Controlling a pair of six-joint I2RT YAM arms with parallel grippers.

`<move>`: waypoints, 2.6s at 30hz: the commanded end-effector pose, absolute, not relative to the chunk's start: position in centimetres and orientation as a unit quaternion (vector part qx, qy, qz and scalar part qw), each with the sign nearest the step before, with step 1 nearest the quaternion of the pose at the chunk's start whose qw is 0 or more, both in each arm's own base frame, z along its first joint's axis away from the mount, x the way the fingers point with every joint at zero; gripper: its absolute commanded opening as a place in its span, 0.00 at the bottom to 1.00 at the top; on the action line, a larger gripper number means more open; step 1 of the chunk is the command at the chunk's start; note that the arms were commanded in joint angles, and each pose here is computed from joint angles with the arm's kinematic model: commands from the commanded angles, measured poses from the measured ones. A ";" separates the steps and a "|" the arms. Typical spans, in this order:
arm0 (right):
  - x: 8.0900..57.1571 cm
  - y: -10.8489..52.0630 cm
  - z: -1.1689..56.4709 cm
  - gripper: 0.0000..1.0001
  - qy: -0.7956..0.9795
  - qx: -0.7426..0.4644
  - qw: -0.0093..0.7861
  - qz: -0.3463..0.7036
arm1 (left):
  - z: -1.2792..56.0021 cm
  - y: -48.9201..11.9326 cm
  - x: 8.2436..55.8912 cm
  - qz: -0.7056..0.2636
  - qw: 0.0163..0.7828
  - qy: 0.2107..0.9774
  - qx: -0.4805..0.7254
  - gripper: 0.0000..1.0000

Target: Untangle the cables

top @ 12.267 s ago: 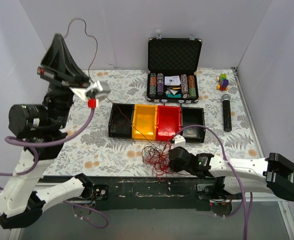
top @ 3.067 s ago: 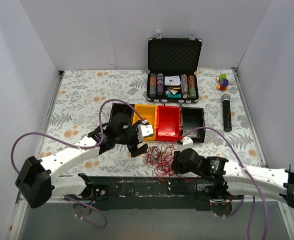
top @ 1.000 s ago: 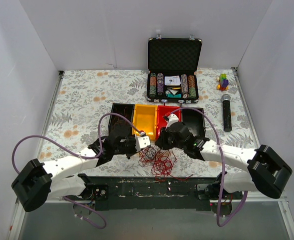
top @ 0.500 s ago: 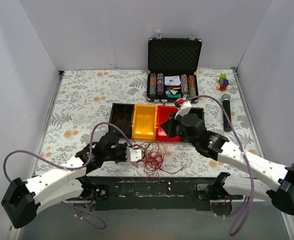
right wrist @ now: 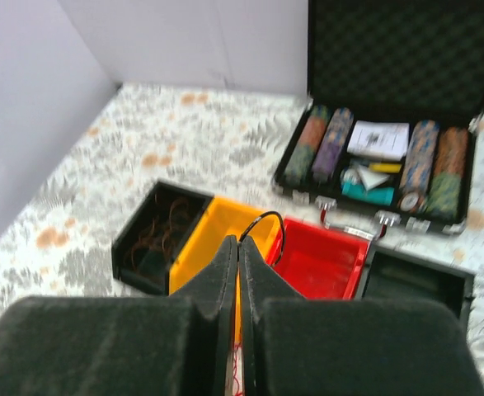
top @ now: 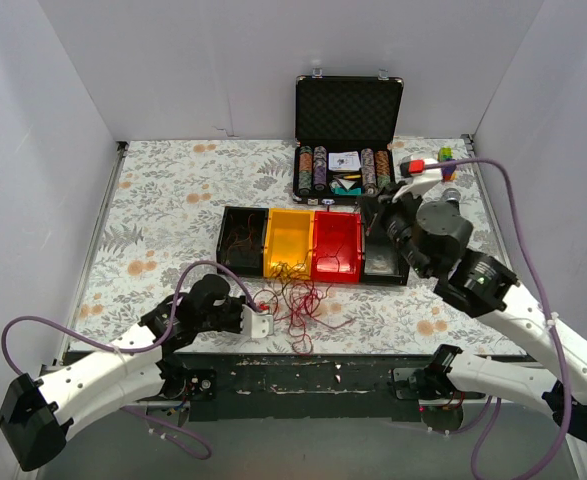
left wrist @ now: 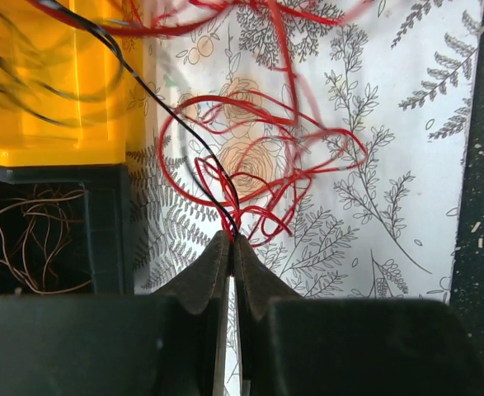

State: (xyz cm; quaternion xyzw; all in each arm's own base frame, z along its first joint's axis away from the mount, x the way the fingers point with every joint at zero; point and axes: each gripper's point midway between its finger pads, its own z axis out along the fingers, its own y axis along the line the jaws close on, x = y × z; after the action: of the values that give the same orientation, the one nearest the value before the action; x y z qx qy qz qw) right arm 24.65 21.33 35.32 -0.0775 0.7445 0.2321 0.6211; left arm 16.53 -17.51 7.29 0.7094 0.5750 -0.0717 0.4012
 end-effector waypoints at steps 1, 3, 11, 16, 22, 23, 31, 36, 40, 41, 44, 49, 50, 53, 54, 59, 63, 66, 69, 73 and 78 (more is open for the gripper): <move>24.7 17.5 43.0 0.01 0.693 -0.047 0.693 0.192 | 6.4 -16.2 16.7 -0.043 0.388 0.573 0.721 0.00; 24.6 16.7 44.6 0.01 0.683 -0.039 0.705 0.187 | 6.1 -15.9 16.6 -0.038 0.384 0.571 0.725 0.00; 23.4 15.2 48.8 0.01 0.654 -0.024 0.727 0.209 | 5.2 -14.6 16.0 -0.021 0.371 0.560 0.741 0.00; 22.0 14.2 51.8 0.01 0.628 -0.020 0.741 0.237 | 4.6 -13.6 15.7 -0.004 0.368 0.549 0.751 0.00; 20.8 12.5 54.1 0.01 0.610 -0.007 0.752 0.250 | 4.2 -13.0 15.7 0.009 0.365 0.544 0.755 0.00; 20.5 12.4 54.3 0.01 0.607 -0.009 0.753 0.254 | 4.2 -12.9 15.6 0.010 0.365 0.545 0.755 0.00; 19.6 8.8 56.8 0.01 0.595 0.020 0.773 0.219 | 4.4 -12.4 15.7 0.021 0.366 0.555 0.747 0.00; 19.2 7.6 58.2 0.01 0.585 0.018 0.786 0.201 | 4.7 -12.3 15.6 0.020 0.377 0.552 0.743 0.00; 18.9 5.6 60.4 0.01 0.572 0.034 0.801 0.173 | 4.0 -11.6 15.6 0.031 0.363 0.561 0.743 0.00; 18.7 5.3 60.8 0.01 0.567 0.038 0.805 0.173 | 3.9 -11.6 15.5 0.028 0.362 0.562 0.743 0.00; 18.4 2.9 61.5 0.01 0.561 0.074 0.813 0.141 | 3.6 -11.5 15.4 0.029 0.361 0.562 0.744 0.00; 17.5 0.2 62.8 0.01 0.546 0.103 0.823 0.119 | 2.3 -10.7 15.2 0.040 0.344 0.556 0.756 0.00; 17.5 0.5 62.7 0.01 0.547 0.098 0.823 0.123 | 2.4 -10.8 15.2 0.040 0.348 0.555 0.754 0.00; 17.9 0.9 62.2 0.01 0.556 0.094 0.818 0.116 | 2.8 -11.2 15.6 0.042 0.363 0.551 0.750 0.00; 17.9 0.5 62.3 0.01 0.556 0.103 0.818 0.109 | 2.5 -11.0 15.5 0.044 0.355 0.548 0.756 0.00; 18.3 2.3 62.1 0.01 0.555 0.080 0.818 0.132 | 3.7 -12.1 16.4 0.038 0.375 0.560 0.737 0.00; 20.7 6.7 57.9 0.01 0.591 0.047 0.793 0.137 | 6.3 -13.6 17.6 0.025 0.407 0.579 0.706 0.00; 22.6 10.0 53.8 0.01 0.626 0.020 0.768 0.134 | 8.5 -14.7 17.8 0.006 0.429 0.579 0.693 0.00; 23.9 12.2 50.3 0.01 0.652 0.000 0.748 0.125 | 10.5 -15.4 17.8 -0.009 0.448 0.579 0.681 0.00; 25.4 13.7 47.0 0.01 0.672 -0.019 0.734 0.096 | 12.7 -16.3 17.9 -0.023 0.468 0.572 0.674 0.00; 27.6 14.8 43.8 0.01 0.690 -0.034 0.719 0.077 | 14.8 -16.8 18.4 -0.020 0.488 0.562 0.667 0.00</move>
State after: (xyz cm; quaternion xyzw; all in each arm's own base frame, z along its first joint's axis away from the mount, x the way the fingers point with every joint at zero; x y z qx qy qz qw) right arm 26.70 15.24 42.25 -0.0707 0.7116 0.0520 0.6971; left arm 18.12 -16.01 12.46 0.6794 0.5695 -0.0098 0.4626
